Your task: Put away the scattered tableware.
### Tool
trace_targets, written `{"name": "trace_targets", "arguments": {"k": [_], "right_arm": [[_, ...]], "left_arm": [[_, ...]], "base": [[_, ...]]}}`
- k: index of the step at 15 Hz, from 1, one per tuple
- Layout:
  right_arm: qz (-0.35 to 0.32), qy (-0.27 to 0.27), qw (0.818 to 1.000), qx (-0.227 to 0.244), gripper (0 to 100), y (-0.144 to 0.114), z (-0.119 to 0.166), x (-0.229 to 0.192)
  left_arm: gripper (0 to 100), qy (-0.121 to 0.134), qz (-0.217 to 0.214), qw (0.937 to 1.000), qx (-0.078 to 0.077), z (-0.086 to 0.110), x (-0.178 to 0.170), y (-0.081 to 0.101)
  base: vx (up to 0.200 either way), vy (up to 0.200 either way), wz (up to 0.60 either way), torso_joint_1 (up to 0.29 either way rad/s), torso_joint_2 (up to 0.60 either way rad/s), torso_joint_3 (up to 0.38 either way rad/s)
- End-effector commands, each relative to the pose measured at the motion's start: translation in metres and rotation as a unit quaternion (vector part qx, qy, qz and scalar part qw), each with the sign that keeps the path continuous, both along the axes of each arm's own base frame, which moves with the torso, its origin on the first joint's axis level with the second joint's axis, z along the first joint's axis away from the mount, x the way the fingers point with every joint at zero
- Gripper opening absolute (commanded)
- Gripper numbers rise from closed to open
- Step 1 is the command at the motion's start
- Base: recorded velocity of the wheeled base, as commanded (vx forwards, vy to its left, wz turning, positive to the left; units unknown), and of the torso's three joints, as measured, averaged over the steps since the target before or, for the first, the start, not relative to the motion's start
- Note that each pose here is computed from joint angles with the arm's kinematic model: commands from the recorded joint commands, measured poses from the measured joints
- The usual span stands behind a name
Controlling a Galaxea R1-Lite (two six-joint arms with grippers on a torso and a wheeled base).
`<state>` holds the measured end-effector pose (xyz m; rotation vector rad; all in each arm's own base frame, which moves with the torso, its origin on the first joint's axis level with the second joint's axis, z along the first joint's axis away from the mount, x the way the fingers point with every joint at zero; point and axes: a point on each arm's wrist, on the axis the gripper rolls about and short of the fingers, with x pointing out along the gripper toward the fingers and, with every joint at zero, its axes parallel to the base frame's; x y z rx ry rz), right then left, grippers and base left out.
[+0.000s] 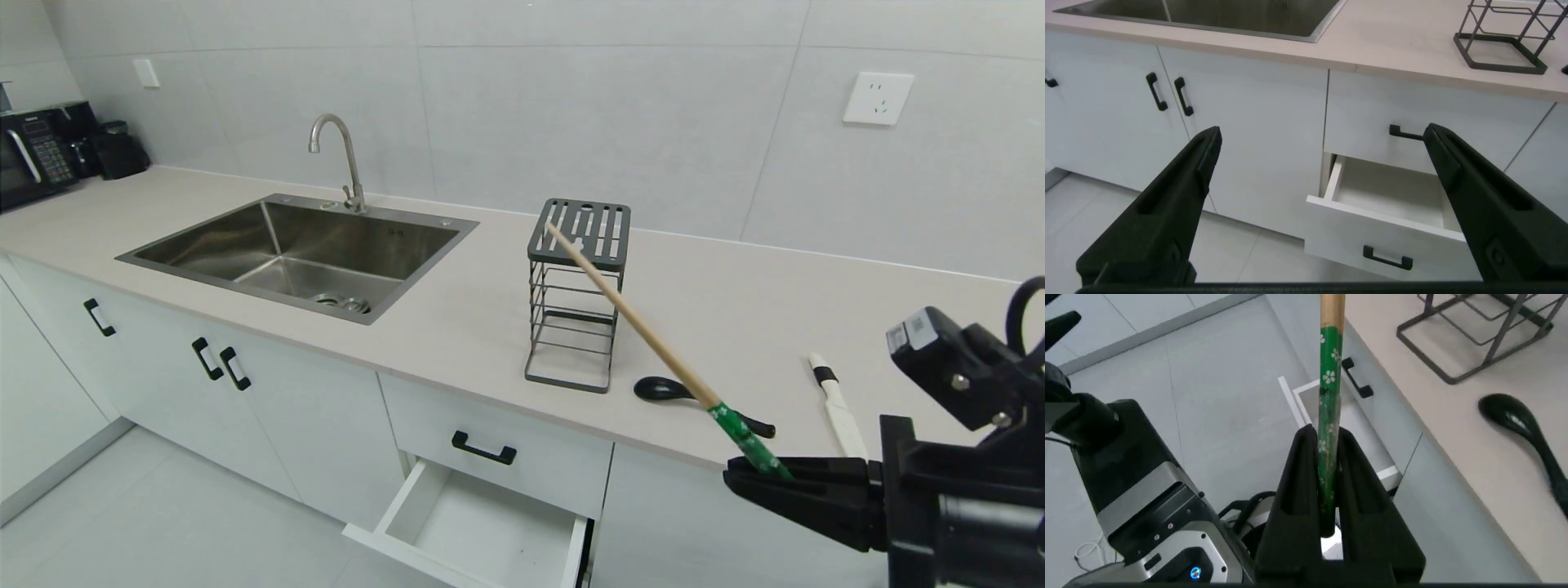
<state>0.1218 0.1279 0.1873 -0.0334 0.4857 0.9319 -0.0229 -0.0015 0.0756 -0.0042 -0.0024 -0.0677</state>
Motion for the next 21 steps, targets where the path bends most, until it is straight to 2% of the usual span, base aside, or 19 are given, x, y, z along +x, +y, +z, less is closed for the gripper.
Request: {"name": "trace_targets", "arguments": {"k": [1, 5, 7, 13, 16, 21], "right_arm": [[0.034, 0.012, 0.999, -0.018, 0, 0.01, -0.01, -0.006], [0.08, 0.006, 0.992, -0.094, 0, 0.029, -0.035, 0.008], [0.086, 0.022, 0.988, -0.123, 0, 0.039, -0.05, 0.017], [0.088, 0.059, 0.981, -0.162, 0, 0.051, -0.074, 0.027], [0.132, 0.032, 0.973, -0.186, 0, 0.068, -0.079, 0.029], [0.135, 0.04, 0.972, -0.19, 0, 0.085, -0.086, 0.042]], "left_arm": [[100, 0.001, 0.0, 1.0, 0.0, 0.0, 0.0, 0.0], [100, 0.001, 0.0, 1.0, 0.0, 0.0, 0.0, 0.0], [100, 0.001, 0.0, 1.0, 0.0, 0.0, 0.0, 0.0], [100, 0.001, 0.0, 1.0, 0.0, 0.0, 0.0, 0.0], [100, 0.001, 0.0, 1.0, 0.0, 0.0, 0.0, 0.0], [100, 0.001, 0.0, 1.0, 0.0, 0.0, 0.0, 0.0]], "base": [[0.0, 0.0, 0.0, 0.0, 0.0, 0.0], [0.0, 0.0, 0.0, 0.0, 0.0, 0.0], [0.0, 0.0, 0.0, 0.0, 0.0, 0.0], [0.0, 0.0, 0.0, 0.0, 0.0, 0.0], [0.0, 0.0, 0.0, 0.0, 0.0, 0.0], [0.0, 0.0, 0.0, 0.0, 0.0, 0.0]]}}
